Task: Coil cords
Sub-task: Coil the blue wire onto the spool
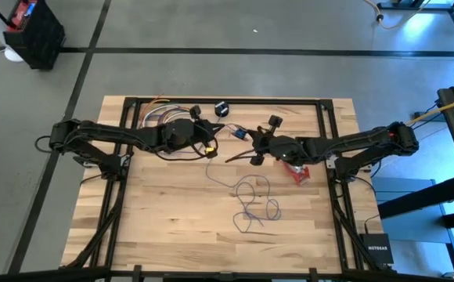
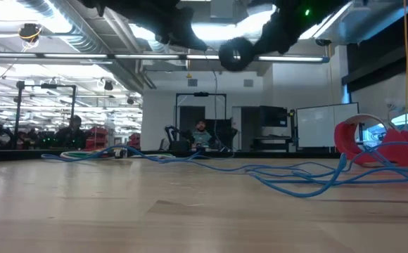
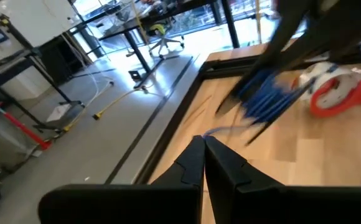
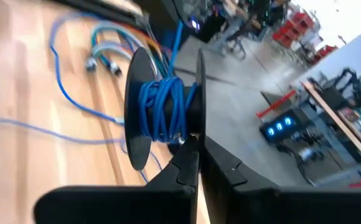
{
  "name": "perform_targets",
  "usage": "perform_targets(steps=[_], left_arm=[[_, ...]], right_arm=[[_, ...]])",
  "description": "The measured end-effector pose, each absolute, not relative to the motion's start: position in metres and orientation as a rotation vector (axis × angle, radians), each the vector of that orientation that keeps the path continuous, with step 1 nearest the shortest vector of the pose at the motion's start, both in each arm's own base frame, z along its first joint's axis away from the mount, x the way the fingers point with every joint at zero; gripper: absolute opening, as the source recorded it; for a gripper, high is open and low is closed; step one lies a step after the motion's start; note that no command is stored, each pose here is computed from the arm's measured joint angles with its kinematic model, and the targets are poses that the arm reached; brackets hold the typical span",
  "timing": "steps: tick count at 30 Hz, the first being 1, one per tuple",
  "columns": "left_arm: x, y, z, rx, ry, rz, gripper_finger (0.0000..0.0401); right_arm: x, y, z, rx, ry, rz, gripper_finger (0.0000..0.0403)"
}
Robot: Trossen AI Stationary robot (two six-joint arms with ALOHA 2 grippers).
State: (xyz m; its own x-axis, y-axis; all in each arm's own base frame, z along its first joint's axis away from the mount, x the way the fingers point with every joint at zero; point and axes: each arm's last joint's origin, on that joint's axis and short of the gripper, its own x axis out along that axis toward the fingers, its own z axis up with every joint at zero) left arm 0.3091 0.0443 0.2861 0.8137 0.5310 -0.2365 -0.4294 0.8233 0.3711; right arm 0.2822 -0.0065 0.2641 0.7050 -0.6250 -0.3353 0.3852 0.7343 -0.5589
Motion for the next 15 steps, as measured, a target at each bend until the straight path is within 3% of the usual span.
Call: perform_targets(steps=[9, 15], left_arm=[[0.311, 0.032, 0.285, 0.228, 0.318, 0.477, 0.0003], [0.309, 0.027, 0.267, 0.225, 0.481, 0.449, 0.0003]], right_arm=[[0.297, -0.039, 0.24, -0.442, 0.603, -0.689, 0.0012], [0.296, -0.038, 0.244, -0.482, 0.599, -0.702, 0.0012]])
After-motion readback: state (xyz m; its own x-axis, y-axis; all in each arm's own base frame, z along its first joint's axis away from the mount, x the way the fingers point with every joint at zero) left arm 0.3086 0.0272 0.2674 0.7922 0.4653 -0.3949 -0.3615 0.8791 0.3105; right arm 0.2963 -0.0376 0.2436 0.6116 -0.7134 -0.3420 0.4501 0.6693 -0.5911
